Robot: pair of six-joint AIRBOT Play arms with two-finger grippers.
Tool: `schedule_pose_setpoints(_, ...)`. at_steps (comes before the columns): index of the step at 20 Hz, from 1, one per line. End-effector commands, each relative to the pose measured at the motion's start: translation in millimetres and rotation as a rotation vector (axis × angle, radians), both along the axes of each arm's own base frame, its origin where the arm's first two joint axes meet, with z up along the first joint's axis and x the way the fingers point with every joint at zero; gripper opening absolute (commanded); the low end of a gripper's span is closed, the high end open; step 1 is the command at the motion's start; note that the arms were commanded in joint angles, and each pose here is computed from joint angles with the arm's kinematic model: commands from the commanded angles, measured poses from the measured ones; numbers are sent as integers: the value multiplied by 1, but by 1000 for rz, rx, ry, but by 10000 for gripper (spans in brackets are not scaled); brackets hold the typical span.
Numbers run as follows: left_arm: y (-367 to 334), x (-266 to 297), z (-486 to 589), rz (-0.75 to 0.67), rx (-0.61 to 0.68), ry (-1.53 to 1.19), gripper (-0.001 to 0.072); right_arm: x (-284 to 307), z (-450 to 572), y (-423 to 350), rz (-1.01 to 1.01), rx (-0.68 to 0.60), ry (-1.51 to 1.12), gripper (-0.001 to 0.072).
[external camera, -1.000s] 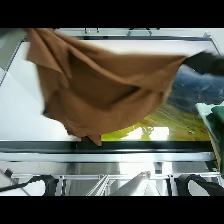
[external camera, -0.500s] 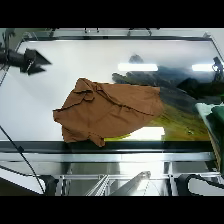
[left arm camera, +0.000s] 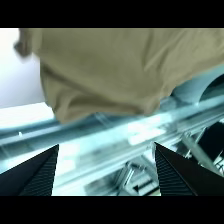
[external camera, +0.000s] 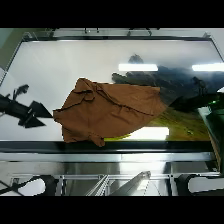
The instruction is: Fold the shirts.
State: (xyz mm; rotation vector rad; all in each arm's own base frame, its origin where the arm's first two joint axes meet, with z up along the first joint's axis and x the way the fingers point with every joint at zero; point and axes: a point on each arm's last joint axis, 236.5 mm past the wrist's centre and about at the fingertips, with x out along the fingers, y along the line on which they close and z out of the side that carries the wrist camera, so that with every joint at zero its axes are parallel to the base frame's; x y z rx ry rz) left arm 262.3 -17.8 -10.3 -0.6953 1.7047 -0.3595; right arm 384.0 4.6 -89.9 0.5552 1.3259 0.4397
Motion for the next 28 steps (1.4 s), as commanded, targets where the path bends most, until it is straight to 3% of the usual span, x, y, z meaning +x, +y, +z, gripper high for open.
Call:
schedule_pose_setpoints(1,-14,-52,-31,4,44,73,638,-9,-25,28,82,36,58,455)
schedule_pose_setpoints(3,-21,-58,-44,6,60,68,638,-8,-34,40,111,33,70,450)
schedule_pose_setpoints(4,-24,-60,-50,0,64,71,638,-7,-35,48,121,43,71,375)
schedule_pose_setpoints(7,-33,-61,-67,-8,93,49,638,-5,-35,62,154,48,68,302)
schedule_pose_setpoints(8,-36,-58,-71,-17,105,32,637,-7,-33,64,163,53,72,121)
schedule_pose_setpoints(9,-41,-55,-74,-36,119,11,637,-8,-31,65,169,59,75,24)
schedule_pose_setpoints(10,-45,-51,-77,-57,128,0,630,-10,-30,66,175,65,81,24)
schedule_pose_setpoints(11,-49,-49,-81,-86,132,5,540,-12,-28,66,178,74,88,24)
schedule_pose_setpoints(12,-52,-45,-86,-105,132,16,500,-15,-26,67,182,90,97,24)
schedule_pose_setpoints(19,-47,-5,-118,-139,139,67,493,-27,0,80,197,225,137,24)
schedule_pose_setpoints(20,-47,-3,-121,-143,135,77,290,-27,4,81,192,246,137,24)
schedule_pose_setpoints(21,-47,-1,-122,-162,126,78,23,-27,6,81,191,254,137,24)
schedule_pose_setpoints(25,-45,18,-112,-175,131,12,25,-27,22,79,182,281,119,24)
schedule_pose_setpoints(28,-64,52,-49,-187,43,-230,25,-25,53,80,179,325,69,24)
